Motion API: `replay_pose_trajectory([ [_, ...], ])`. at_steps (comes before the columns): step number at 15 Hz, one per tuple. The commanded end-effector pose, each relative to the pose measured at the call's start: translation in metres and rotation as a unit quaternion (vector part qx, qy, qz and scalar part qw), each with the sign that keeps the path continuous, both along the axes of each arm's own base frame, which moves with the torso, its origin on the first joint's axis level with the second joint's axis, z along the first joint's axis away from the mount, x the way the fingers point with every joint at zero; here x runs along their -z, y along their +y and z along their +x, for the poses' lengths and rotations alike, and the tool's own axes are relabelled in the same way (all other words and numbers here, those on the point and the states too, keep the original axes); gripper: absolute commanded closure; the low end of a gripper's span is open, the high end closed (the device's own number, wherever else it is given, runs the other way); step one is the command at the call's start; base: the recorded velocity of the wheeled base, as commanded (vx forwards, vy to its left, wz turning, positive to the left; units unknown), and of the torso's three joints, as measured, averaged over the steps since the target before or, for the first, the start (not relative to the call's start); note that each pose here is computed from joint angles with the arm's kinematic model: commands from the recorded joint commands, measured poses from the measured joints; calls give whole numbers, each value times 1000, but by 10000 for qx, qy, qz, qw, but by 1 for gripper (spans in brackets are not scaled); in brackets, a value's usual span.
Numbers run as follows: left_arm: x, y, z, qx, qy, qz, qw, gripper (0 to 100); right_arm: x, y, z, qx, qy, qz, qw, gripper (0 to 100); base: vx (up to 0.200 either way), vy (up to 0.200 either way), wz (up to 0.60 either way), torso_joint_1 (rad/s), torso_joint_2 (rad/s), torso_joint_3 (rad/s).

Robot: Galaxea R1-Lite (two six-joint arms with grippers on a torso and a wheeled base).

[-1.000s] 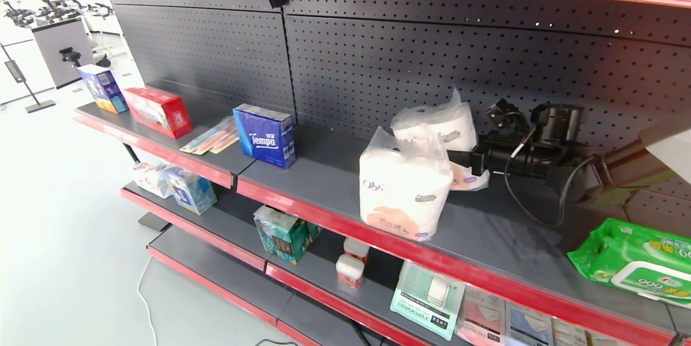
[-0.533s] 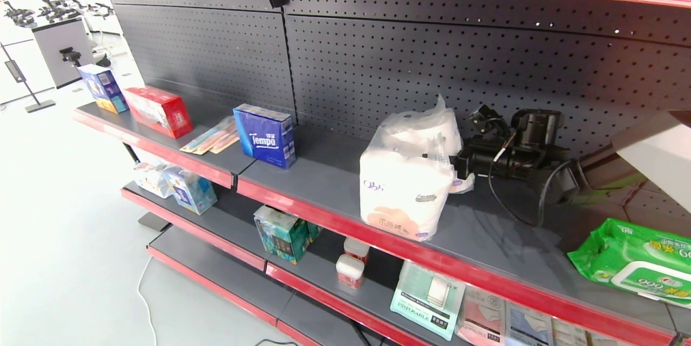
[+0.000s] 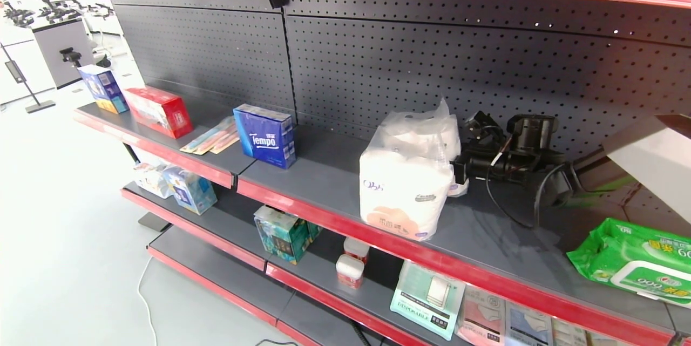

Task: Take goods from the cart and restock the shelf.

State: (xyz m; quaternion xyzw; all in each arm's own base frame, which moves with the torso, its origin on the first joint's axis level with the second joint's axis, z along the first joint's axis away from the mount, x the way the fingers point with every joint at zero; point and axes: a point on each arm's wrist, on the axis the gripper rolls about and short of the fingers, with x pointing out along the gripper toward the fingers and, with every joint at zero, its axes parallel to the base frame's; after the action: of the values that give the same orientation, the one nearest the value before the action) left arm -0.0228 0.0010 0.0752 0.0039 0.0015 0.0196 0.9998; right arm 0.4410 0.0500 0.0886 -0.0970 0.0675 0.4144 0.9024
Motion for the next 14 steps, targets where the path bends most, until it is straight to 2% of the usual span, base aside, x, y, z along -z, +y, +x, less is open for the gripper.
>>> replay_pose_trajectory([
  [1, 0, 0, 0, -4, 2, 0, 10000, 0, 2, -10, 1, 118, -6, -25, 9999, 100, 0, 0, 0, 0, 0, 0],
  [5, 0, 0, 0, -4, 2, 0, 10000, 0, 6, -28, -1, 250, 6, -114, 9996, 100, 0, 0, 0, 0, 0, 0],
  [9, 0, 0, 0, -4, -6, 0, 10000, 0, 13, -45, -8, 37, -66, -234, 9997, 100, 0, 0, 0, 0, 0, 0],
  [14, 0, 0, 0, -4, 2, 0, 10000, 0, 23, -31, -13, -149, 149, -197, 9996, 100, 0, 0, 0, 0, 0, 0],
])
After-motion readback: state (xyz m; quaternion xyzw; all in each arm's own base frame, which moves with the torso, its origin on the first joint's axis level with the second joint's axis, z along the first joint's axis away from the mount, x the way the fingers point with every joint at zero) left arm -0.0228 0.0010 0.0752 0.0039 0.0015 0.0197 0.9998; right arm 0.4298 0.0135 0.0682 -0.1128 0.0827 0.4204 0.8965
